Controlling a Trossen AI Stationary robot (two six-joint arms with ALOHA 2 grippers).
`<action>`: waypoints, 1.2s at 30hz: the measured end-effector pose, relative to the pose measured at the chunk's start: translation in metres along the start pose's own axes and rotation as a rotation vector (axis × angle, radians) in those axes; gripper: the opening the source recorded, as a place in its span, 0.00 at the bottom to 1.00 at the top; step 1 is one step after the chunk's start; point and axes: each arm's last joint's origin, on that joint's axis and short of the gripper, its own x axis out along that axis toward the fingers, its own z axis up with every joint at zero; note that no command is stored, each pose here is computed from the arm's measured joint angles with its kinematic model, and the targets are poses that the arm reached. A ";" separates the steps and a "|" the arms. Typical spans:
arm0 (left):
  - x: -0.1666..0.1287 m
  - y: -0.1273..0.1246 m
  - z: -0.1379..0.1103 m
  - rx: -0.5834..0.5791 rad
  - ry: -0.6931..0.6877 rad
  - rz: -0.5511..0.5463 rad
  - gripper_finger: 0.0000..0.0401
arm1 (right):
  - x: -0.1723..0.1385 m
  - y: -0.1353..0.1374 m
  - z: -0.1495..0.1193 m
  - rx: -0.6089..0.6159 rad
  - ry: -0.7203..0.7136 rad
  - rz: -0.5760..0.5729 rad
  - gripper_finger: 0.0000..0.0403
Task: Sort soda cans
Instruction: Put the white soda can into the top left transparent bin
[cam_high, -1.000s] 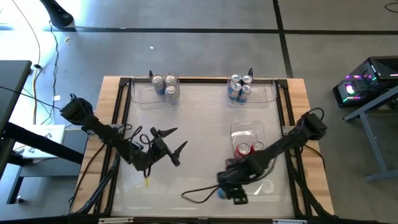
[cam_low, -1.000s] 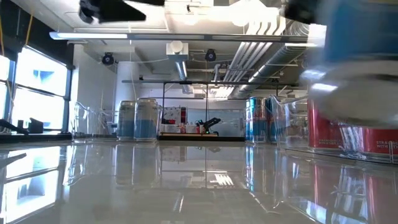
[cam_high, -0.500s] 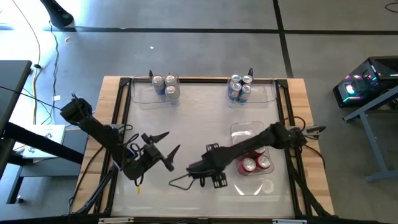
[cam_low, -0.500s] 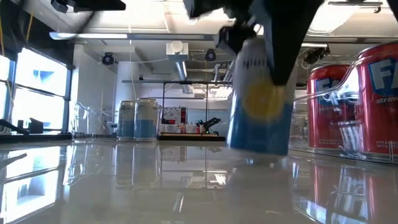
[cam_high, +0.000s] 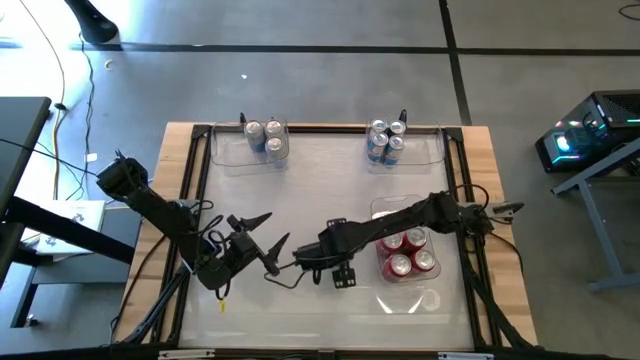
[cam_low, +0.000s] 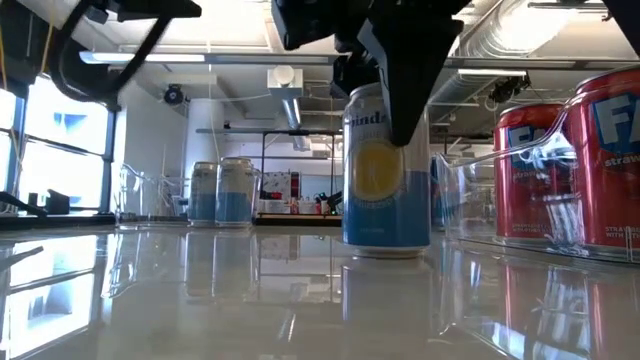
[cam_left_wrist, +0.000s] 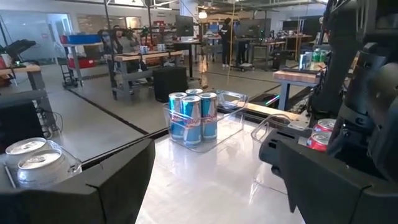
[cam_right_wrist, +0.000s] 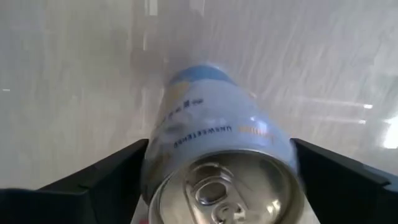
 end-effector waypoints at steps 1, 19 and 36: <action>0.000 0.000 0.000 -0.007 0.000 -0.001 0.82 | 0.000 -0.001 0.001 -0.009 -0.008 0.001 0.94; -0.015 -0.013 -0.017 0.034 0.060 -0.291 0.82 | -0.063 0.000 -0.030 -0.127 -0.138 -0.039 0.95; 0.060 -0.063 -0.039 0.236 0.167 -0.632 0.81 | -0.083 0.011 -0.173 0.169 -0.585 -0.051 0.95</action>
